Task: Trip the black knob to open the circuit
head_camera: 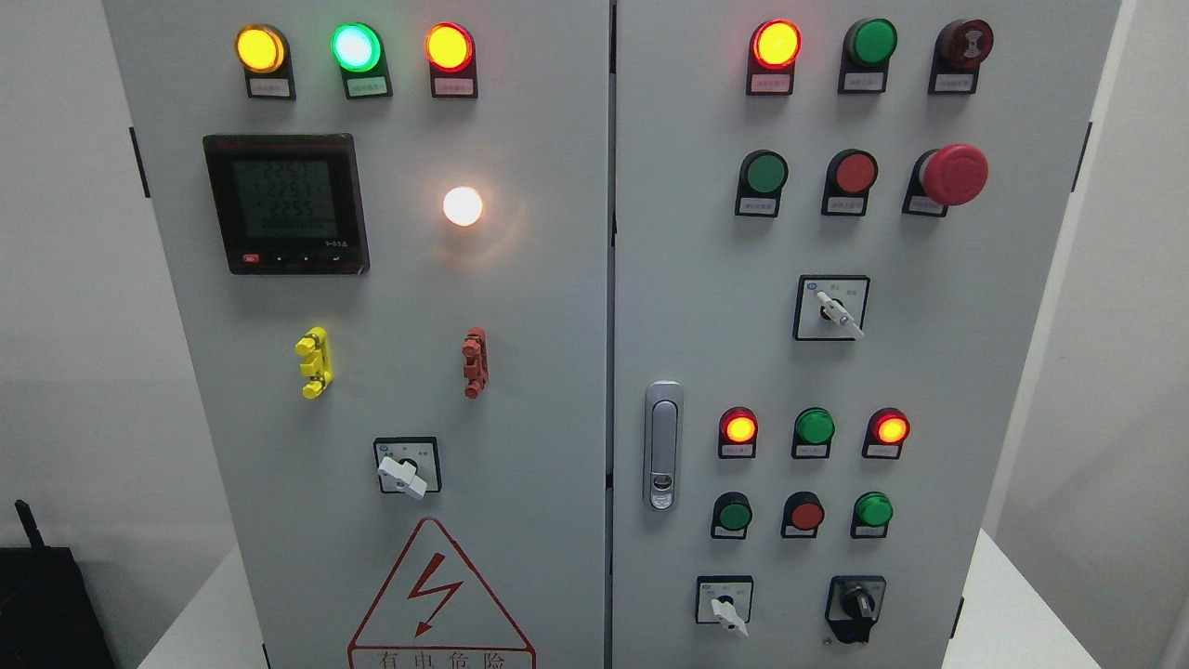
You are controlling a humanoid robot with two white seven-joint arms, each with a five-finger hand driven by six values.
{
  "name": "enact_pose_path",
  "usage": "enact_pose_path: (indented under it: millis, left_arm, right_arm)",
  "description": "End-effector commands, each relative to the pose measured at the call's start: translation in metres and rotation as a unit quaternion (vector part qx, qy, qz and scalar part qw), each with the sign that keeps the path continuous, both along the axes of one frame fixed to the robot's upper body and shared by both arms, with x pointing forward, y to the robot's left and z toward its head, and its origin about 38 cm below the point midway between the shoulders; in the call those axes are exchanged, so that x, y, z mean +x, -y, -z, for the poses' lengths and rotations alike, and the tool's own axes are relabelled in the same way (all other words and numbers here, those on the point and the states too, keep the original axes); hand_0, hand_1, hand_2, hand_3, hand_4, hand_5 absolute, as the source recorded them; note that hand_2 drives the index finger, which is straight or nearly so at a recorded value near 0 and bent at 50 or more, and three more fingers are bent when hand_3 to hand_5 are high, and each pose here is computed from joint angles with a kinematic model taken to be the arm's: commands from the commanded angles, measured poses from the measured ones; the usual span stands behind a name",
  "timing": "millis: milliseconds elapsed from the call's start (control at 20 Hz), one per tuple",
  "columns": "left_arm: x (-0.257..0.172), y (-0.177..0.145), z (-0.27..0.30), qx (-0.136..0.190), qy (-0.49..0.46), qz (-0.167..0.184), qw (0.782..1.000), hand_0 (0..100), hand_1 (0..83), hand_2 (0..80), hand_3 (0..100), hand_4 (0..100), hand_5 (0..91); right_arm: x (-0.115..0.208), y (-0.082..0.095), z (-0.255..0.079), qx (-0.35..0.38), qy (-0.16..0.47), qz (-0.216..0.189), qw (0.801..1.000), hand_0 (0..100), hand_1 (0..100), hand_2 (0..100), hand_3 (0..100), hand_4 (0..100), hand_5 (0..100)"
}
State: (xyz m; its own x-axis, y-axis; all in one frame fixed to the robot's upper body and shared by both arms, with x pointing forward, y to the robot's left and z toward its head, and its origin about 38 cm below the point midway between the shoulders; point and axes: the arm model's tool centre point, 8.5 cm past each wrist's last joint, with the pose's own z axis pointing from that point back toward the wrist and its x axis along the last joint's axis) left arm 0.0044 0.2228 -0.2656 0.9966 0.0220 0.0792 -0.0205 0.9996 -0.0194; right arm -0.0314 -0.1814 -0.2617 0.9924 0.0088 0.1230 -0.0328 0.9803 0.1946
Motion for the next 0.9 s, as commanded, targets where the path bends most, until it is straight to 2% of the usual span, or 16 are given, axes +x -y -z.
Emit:
enact_pose_path:
  millis: [0,50,150,300,400,650,850]
  left_arm:
    - [0.002,0.001,0.000,-0.001,0.002,-0.002,1.000,12,38.9,0.0,0,0,0.0]
    - [0.002,0.001,0.000,-0.001,0.002,-0.002,1.000,12,38.9,0.0,0,0,0.0]
    - [0.002,0.001,0.000,-0.001,0.002,-0.002,1.000,12,38.9,0.0,0,0,0.0]
    - [0.003,0.001,0.000,-0.001,0.003,-0.002,1.000,12,38.9,0.0,0,0,0.0]
    - [0.002,0.001,0.000,-0.001,0.002,-0.002,1.000,12,38.9,0.0,0,0,0.0]
    - [0.002,0.001,0.000,-0.001,0.002,-0.002,1.000,12,38.9,0.0,0,0,0.0]
    - [0.003,0.001,0.000,-0.001,0.003,-0.002,1.000,12,38.9,0.0,0,0,0.0]
  right_arm:
    - [0.009,-0.002,0.000,0.003,0.018,0.004,1.000,1,34,0,0,0,0]
    - [0.013,-0.003,0.000,0.004,0.023,0.005,1.000,2,35,0,1,0,0]
    - [0.021,-0.003,0.000,0.003,0.032,0.004,0.999,5,37,0,10,2,0]
    - [0.029,-0.002,-0.001,-0.002,0.053,0.008,0.999,5,39,0,21,13,0]
    - [0.031,0.000,-0.001,-0.010,0.063,0.010,0.998,6,39,0,27,17,0]
    - [0.048,0.000,-0.002,-0.011,0.084,0.015,0.996,8,40,0,33,24,2]
    - [0.073,0.000,-0.004,-0.013,0.121,0.025,0.992,7,41,0,38,28,6]
